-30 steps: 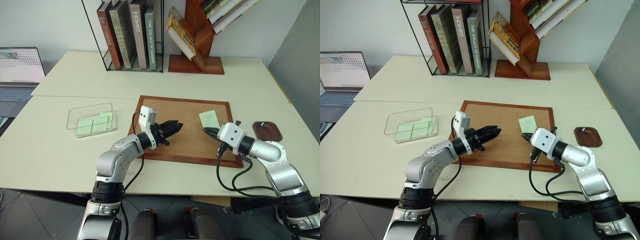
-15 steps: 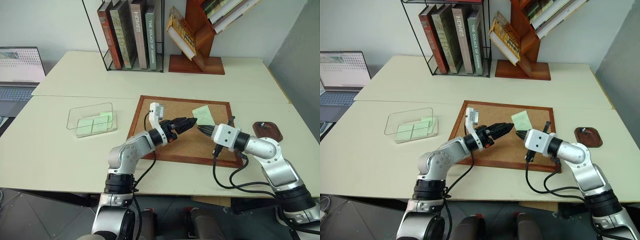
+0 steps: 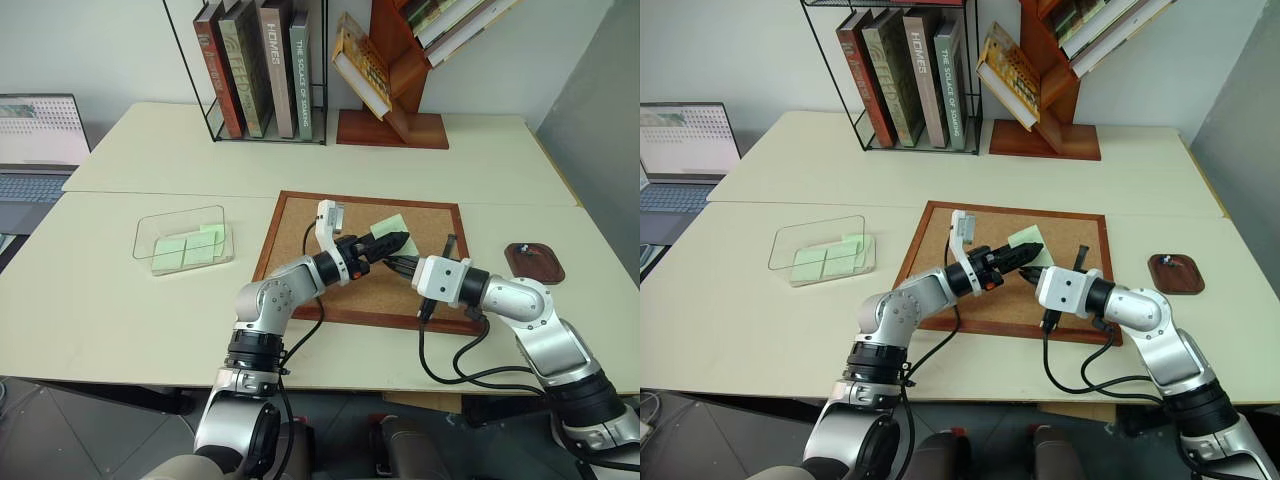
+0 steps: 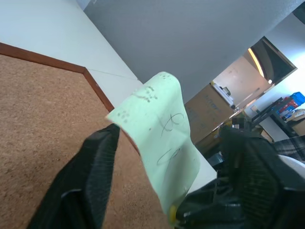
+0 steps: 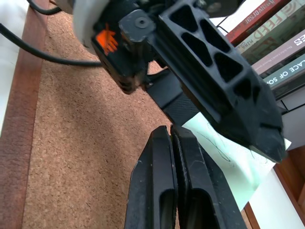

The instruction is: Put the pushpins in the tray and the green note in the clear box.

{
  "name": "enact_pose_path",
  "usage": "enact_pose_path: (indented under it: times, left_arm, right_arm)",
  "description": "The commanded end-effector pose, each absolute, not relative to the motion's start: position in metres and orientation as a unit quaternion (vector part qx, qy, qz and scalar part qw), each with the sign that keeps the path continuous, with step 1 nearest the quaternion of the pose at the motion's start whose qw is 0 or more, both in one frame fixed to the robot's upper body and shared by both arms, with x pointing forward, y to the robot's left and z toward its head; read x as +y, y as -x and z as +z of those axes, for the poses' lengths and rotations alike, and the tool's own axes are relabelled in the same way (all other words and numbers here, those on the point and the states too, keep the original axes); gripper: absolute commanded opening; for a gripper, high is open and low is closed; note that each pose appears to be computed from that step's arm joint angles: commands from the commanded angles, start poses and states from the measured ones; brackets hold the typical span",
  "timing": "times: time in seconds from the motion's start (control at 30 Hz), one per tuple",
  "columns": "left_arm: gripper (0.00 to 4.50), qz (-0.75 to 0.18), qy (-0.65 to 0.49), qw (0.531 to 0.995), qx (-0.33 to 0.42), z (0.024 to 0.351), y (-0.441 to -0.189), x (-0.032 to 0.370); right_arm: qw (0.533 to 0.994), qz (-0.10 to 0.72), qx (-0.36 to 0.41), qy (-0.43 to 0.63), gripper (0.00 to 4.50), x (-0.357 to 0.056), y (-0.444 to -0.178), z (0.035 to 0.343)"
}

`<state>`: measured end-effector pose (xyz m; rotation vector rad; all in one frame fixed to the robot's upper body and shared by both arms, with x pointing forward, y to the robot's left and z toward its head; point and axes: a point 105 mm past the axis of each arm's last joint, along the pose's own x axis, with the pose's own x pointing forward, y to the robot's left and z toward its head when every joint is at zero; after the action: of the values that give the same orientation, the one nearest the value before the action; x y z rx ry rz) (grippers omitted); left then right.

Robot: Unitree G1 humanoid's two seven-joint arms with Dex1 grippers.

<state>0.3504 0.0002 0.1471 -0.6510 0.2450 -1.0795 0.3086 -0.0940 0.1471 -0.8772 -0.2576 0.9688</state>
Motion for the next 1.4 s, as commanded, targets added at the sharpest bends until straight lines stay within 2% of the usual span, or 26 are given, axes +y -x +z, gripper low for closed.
enact_pose_path:
  times: [0.03, 0.5, 0.73, 1.07, 1.27, 1.4]
  left_arm:
    - [2.43, -0.52, 0.303, 0.793, 0.096, 0.16, -0.35, -0.003]
    - [0.05, -0.52, 0.292, 0.797, 0.1, 0.155, -0.349, -0.001]
    - [0.05, -0.498, 0.29, 0.811, 0.095, 0.151, -0.356, 0.003]
    - [0.05, -0.435, 0.276, 0.851, 0.095, 0.14, -0.377, 0.015]
    - [0.05, -0.445, 0.248, 0.857, 0.083, 0.14, -0.371, 0.018]
    - [0.05, -0.466, 0.211, 0.857, 0.062, 0.148, -0.356, 0.024]
  right_arm:
    - [0.776, 0.449, -0.153, 0.415, 0.0, -0.087, -0.303, 0.163]
    - [0.773, 0.455, -0.159, 0.413, 0.0, -0.084, -0.301, 0.163]
    - [0.768, 0.456, -0.173, 0.414, 0.0, -0.082, -0.298, 0.166]
    - [0.755, 0.454, -0.216, 0.421, 0.0, -0.084, -0.28, 0.173]
    - [0.817, 0.388, -0.169, 0.391, 0.0, -0.117, -0.292, 0.173]
    - [0.912, 0.255, -0.108, 0.302, 0.0, -0.176, -0.315, 0.176]
